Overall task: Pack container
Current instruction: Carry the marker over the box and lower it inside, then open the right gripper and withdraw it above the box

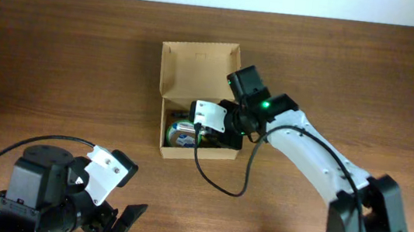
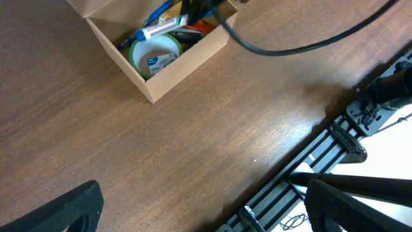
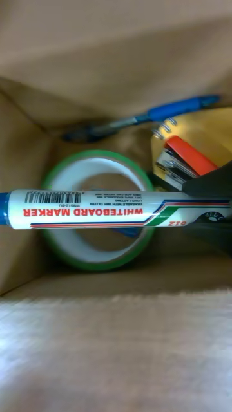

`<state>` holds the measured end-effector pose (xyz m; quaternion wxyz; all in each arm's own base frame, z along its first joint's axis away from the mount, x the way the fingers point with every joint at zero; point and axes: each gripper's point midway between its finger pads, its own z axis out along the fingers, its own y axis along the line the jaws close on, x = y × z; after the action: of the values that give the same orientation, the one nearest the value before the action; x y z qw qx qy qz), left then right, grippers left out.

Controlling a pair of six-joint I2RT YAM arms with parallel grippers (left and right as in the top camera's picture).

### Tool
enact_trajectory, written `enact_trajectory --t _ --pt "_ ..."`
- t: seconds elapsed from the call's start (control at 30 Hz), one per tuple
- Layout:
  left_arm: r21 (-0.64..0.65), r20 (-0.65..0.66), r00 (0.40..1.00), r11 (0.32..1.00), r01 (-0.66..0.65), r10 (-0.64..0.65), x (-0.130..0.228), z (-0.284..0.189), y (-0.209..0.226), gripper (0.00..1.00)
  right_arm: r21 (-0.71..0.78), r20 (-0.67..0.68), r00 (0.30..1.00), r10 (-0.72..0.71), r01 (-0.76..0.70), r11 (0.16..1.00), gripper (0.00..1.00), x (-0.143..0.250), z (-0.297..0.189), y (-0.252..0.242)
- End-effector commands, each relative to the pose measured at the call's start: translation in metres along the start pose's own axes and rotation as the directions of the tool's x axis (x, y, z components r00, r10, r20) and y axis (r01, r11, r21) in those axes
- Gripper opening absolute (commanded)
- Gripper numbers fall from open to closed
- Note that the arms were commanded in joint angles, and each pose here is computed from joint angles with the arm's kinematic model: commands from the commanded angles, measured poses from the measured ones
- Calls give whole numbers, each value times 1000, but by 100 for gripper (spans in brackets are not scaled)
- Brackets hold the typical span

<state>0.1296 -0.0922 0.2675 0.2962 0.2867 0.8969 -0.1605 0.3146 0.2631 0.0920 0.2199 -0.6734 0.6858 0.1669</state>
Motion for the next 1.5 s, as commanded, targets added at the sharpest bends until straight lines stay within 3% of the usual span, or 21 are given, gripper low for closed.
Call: enact_trajectory --t 0.0,0.37,0.5,0.6,1.03,1.27,1.43,1.47 --pt "14 15 1000 1000 5 -6 -3 -3 -3 100 14 -48 999 -18 19 1000 4 6 9 -6" --pt "14 15 1000 1000 6 -6 -3 -3 -3 100 3 -56 998 -19 19 1000 4 10 16 -6" --pt "14 15 1000 1000 5 -6 -3 -3 -3 100 7 -61 998 -19 20 1000 26 11 16 -7" --pt "15 15 1000 1000 6 -6 -3 -3 -3 99 28 -92 996 -18 21 999 30 16 16 -11" --pt "15 15 1000 1000 6 -6 -3 -3 -3 100 68 -96 995 42 -35 997 29 13 9 -18" --pt "15 15 1000 1000 6 -6 -3 -3 -3 100 140 -40 999 10 -4 990 35 -14 -15 -37" --pt "15 14 1000 1000 6 -6 -3 -3 -3 100 222 35 999 37 -44 974 33 -44 -48 -53" --pt "15 14 1000 1000 6 -6 -3 -3 -3 100 235 53 997 57 -68 970 28 -49 -54 -55"
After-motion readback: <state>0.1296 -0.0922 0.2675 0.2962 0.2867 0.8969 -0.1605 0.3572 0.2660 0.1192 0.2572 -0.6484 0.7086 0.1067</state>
